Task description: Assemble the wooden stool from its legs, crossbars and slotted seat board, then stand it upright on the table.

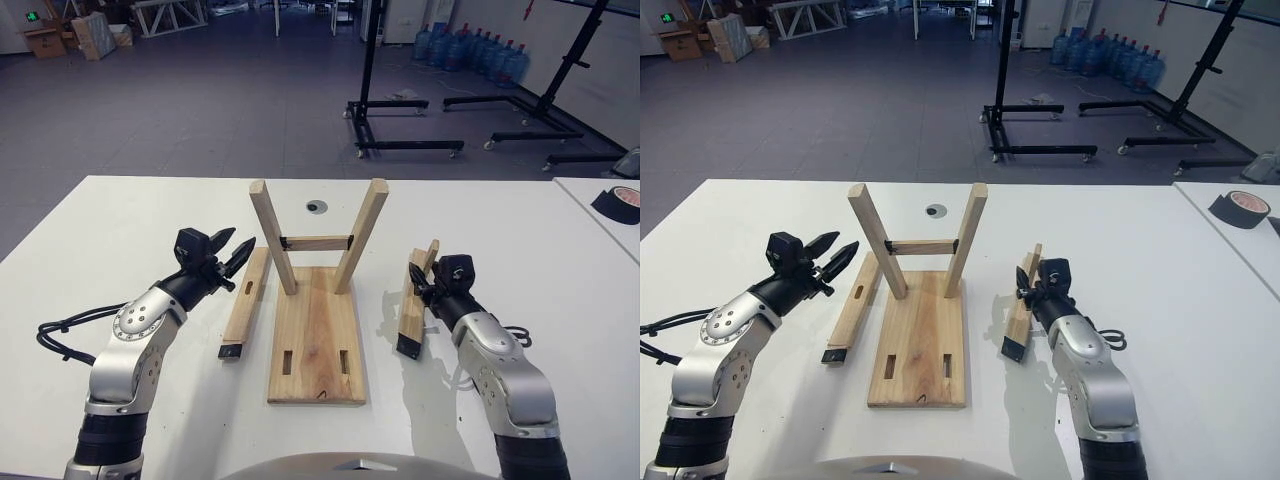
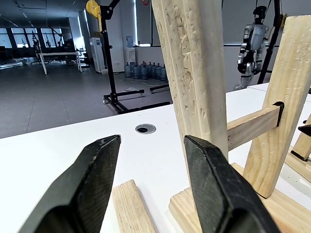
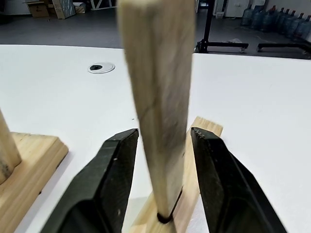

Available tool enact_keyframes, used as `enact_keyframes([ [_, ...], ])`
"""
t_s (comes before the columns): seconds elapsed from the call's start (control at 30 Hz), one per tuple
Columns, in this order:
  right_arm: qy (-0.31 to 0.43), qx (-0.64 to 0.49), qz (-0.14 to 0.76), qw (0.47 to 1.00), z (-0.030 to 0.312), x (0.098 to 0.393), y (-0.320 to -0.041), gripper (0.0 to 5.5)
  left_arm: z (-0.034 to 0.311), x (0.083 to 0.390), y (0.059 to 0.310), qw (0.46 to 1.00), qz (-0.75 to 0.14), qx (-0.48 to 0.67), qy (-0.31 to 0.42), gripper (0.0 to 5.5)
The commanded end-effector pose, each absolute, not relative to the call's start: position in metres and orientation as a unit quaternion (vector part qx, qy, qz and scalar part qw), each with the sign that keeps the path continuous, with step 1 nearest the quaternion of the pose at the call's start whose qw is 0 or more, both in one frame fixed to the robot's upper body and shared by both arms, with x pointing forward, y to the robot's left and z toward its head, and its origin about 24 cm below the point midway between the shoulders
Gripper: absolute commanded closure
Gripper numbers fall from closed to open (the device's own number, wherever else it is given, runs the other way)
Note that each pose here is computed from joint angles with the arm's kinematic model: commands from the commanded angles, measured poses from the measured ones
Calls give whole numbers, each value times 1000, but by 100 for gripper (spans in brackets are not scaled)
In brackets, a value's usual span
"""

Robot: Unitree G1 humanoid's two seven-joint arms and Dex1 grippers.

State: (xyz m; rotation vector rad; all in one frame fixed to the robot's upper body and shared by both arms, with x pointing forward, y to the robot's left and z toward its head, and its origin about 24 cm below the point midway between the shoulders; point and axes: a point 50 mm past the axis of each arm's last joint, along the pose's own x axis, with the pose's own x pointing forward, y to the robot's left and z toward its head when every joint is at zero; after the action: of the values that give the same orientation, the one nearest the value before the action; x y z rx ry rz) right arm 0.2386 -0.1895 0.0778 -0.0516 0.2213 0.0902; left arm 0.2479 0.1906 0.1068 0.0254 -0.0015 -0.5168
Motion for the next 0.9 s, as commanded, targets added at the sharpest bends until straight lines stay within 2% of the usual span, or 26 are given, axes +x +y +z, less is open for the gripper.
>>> enact_keyframes([
  [0.03, 33, -74, 48, 996, 117, 254, -189, 352, 108, 251, 190, 967, -255, 23, -4, 314],
  [0.17, -69, -89, 50, 992, 170, 268, -180, 352, 110, 253, 188, 965, -260, 22, -11, 314],
  [0.3, -140, -90, 53, 985, 218, 289, -174, 352, 107, 254, 186, 964, -263, 26, -7, 314],
  [0.4, -165, -108, 51, 979, 236, 300, -174, 352, 105, 255, 183, 964, -265, 28, -7, 314],
  [0.5, -162, -122, 54, 978, 239, 305, -174, 352, 105, 255, 182, 964, -265, 29, -8, 314],
  [0.6, -143, -122, 60, 980, 231, 307, -173, 352, 105, 253, 182, 965, -261, 29, -8, 314],
  [0.67, -104, -122, 72, 984, 206, 306, -171, 352, 103, 253, 182, 965, -259, 29, -7, 314],
  [0.8, 69, -74, 47, 994, 102, 294, -191, 352, 103, 254, 181, 964, -263, 31, -4, 314],
  [0.9, 54, -21, 40, 998, 102, 294, -191, 352, 104, 256, 183, 964, -263, 34, -4, 314],
])
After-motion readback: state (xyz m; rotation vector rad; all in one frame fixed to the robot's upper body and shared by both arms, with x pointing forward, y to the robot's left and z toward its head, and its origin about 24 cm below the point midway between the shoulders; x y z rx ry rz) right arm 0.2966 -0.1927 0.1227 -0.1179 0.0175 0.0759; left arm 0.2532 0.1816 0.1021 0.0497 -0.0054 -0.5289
